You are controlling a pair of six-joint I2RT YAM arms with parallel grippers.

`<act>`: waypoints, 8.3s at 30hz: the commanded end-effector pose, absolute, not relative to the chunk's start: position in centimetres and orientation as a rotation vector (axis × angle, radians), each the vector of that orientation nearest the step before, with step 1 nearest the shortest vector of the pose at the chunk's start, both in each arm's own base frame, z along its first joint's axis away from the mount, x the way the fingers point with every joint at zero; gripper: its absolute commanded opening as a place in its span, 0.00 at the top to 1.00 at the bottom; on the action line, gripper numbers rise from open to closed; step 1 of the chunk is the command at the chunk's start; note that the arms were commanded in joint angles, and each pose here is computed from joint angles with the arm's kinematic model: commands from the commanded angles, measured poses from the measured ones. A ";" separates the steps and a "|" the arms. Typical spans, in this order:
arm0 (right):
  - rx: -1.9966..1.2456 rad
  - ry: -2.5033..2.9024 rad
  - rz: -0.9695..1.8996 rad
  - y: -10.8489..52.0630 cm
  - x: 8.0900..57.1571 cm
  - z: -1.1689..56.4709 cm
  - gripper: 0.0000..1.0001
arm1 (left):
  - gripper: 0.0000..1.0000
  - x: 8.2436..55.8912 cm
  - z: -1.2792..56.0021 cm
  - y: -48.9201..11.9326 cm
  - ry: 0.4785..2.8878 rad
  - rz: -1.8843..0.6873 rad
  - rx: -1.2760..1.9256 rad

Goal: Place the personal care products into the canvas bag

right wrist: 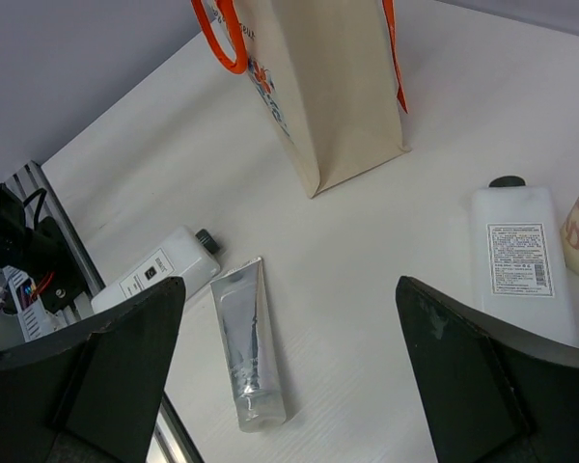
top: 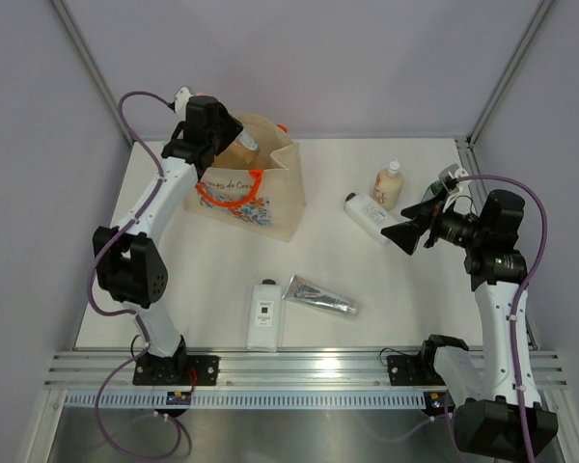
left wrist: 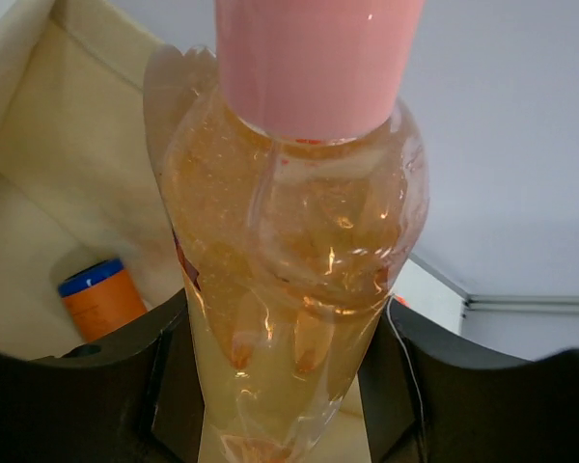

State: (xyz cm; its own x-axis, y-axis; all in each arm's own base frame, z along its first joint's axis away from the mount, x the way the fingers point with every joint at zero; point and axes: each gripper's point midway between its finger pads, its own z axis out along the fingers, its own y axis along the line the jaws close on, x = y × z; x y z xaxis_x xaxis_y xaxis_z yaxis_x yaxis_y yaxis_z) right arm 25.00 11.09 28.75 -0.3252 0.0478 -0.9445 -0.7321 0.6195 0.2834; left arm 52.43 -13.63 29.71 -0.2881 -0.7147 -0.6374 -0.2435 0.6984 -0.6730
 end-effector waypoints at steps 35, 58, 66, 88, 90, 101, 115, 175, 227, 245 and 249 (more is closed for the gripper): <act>-0.161 2.160 0.076 -3.8 33.3 23.9 0.01 | 0.01 32.8 37.9 -14.9 1.697 -0.667 0.136; -0.339 2.190 0.211 -8.1 47.1 13.5 0.12 | 0.01 16.9 30.6 -17.3 1.533 -1.126 0.319; -0.441 2.097 0.287 -6.0 45.9 13.9 0.81 | 0.07 17.7 30.5 -19.1 1.500 -1.275 0.279; -1.104 1.528 0.813 12.1 19.4 30.1 1.00 | 0.01 19.3 29.8 -42.6 1.141 -1.215 1.215; -1.134 1.490 0.821 12.9 19.2 30.1 1.00 | 0.01 19.6 30.0 -43.7 1.112 -1.235 1.229; -1.177 1.378 0.930 15.7 20.3 31.9 1.00 | 0.09 17.9 27.7 -46.5 1.222 -1.495 1.218; -1.121 1.361 1.042 16.6 20.7 33.6 1.00 | 0.52 19.3 24.3 -46.7 1.379 -1.383 1.221; -0.616 1.647 0.877 10.4 27.4 30.2 0.01 | 0.56 49.5 26.6 -17.2 1.940 -0.397 -0.894; -0.828 2.262 0.377 6.1 50.8 10.0 0.14 | 0.01 18.7 28.1 -18.6 1.608 -1.150 0.331; -0.754 2.408 0.385 5.4 49.2 8.0 0.01 | 0.01 19.1 27.0 -25.2 1.700 -1.239 0.476; -0.753 2.419 0.387 5.4 49.3 7.8 0.02 | 0.01 19.2 26.9 -25.3 1.699 -1.238 0.477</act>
State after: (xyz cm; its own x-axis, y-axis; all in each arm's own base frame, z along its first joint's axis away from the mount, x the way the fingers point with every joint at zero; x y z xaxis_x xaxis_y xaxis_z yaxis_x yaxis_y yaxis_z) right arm 49.81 5.31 8.16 -0.6450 -0.4339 -0.6290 -0.6084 0.7896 0.0793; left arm 18.46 -25.00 23.77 -0.5689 -0.1573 -0.8072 0.6946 0.4336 -0.5740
